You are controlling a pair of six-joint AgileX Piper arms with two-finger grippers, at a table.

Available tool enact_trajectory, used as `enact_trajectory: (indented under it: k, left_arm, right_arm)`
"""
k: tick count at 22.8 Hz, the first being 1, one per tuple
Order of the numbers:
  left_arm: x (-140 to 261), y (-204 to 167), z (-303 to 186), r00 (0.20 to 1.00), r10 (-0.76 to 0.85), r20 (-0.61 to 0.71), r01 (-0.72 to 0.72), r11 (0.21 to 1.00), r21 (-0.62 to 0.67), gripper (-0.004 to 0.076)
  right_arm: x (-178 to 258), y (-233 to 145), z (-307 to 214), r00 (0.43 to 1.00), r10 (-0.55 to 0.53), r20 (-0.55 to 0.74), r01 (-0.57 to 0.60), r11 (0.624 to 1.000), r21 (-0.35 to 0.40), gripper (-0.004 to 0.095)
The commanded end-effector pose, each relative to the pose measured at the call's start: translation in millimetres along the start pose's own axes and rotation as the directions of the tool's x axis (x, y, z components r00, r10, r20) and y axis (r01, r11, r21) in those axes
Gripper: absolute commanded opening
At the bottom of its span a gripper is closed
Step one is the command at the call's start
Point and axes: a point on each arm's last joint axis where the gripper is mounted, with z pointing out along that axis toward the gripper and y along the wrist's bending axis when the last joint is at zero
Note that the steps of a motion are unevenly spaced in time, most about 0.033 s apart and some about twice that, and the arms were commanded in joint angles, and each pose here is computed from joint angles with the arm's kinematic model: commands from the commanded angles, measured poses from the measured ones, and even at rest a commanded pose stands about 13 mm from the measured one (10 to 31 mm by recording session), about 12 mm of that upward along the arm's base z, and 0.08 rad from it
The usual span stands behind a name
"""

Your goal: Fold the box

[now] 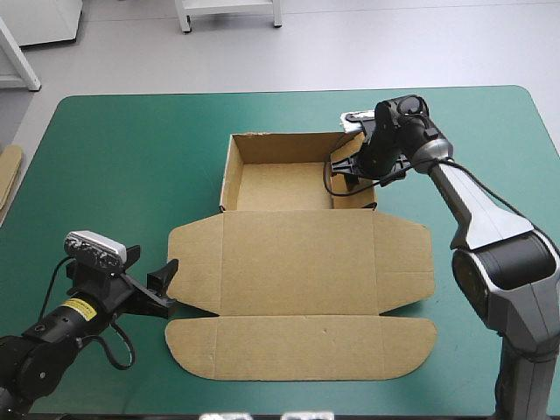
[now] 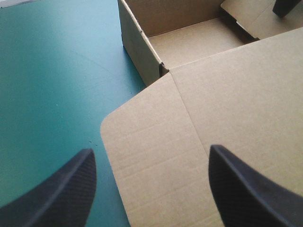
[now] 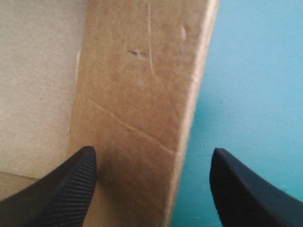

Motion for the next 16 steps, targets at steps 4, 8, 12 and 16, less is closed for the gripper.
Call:
enact_trajectory:
  k: [4, 8, 12, 16]
  left_arm:
    - [-14, 1, -4, 0.996, -0.017, 0.091, 0.018, 1.0, -0.007, 0.0491]
    - [-14, 0, -5, 0.996, -0.017, 0.092, 0.017, 1.0, -0.007, 0.0489]
    - [-14, 1, -5, 0.996, -0.015, 0.093, 0.015, 1.0, -0.008, 0.0469]
    - [-14, 0, -5, 0.996, -0.015, 0.089, 0.016, 1.0, -0.007, 0.0459]
  right_arm:
    - [-2, 0, -28, 0.999, -0.012, 0.047, 0.012, 1.0, -0.006, 0.0143]
    - [-1, 0, -28, 0.999, -0.022, 0.045, 0.022, 1.0, -0.01, -0.0013]
    - [-3, -11, -28, 0.997, -0.049, 0.055, 0.045, 0.996, 0.074, -0.0013]
    - [-7, -51, -30, 0.998, -0.003, 0.058, -0.005, 0.992, 0.127, -0.0013]
